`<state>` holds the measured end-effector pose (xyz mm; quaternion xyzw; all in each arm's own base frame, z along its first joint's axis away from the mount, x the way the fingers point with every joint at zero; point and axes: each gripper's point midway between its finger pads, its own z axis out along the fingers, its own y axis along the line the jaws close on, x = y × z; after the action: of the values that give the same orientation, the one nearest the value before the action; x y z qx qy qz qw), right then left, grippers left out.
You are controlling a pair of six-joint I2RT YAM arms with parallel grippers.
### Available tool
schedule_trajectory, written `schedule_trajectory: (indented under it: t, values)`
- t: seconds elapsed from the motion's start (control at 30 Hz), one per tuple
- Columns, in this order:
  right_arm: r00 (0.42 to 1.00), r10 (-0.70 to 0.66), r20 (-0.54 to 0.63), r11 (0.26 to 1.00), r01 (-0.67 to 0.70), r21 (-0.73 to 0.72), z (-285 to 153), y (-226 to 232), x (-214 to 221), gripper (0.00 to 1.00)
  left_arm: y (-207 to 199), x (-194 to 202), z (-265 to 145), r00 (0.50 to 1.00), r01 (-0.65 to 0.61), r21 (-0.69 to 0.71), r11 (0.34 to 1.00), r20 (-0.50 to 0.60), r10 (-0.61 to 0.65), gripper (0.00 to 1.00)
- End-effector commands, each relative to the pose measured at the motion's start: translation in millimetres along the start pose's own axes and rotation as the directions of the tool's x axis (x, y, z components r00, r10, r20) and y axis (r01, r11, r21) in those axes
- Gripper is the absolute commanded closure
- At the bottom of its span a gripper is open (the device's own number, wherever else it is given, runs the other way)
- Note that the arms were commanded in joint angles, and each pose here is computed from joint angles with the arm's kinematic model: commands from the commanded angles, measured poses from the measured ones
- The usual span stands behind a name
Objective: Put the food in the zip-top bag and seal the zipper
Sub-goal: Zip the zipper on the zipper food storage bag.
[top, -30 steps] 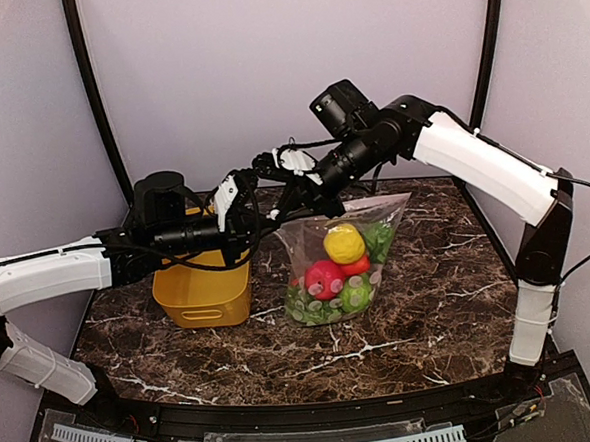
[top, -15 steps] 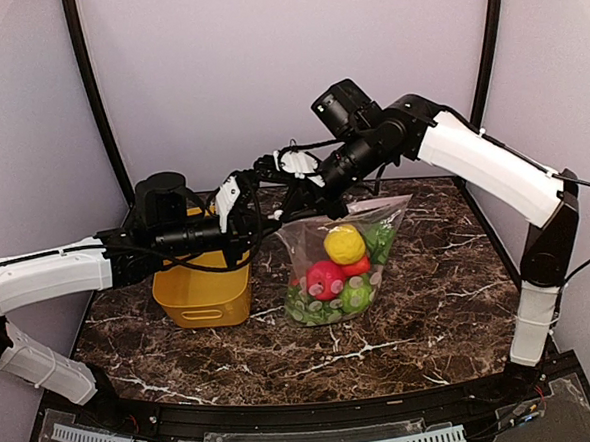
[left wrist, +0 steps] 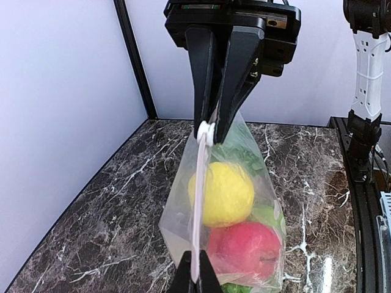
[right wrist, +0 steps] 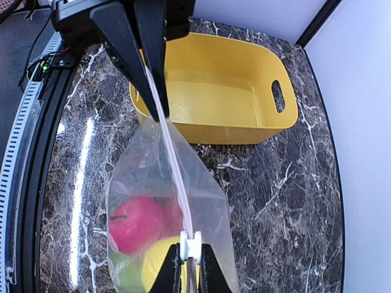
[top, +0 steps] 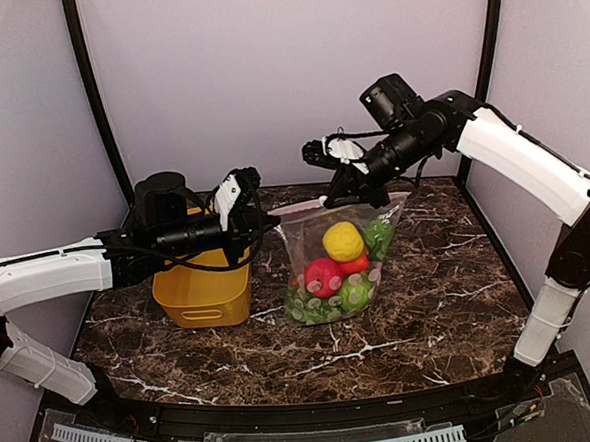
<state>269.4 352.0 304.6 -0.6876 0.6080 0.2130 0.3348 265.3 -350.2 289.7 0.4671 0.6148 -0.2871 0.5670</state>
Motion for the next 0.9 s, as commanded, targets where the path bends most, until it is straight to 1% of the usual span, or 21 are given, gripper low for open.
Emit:
schedule_trajectory:
  t: [0.0,0.5,0.87]
  values:
    - [0.988,0.081,-0.132,0.99,-0.064,0.126,-37,-19,48,0.96,8,13,-7,0.999,0.003,-0.041,0.999,-0.043,-0.005,0.99]
    - [0.965,0.191,-0.18,0.962,-0.147,0.232,-84,-23,107,0.95,16,18,-4,0.998,0.001,-0.058,0.998,-0.055,-0.004,0.99]
    - [0.944,0.245,-0.221,0.946,-0.183,0.267,-98,-17,142,0.94,16,22,-2,0.998,0.013,-0.054,0.998,-0.06,-0.016,0.99]
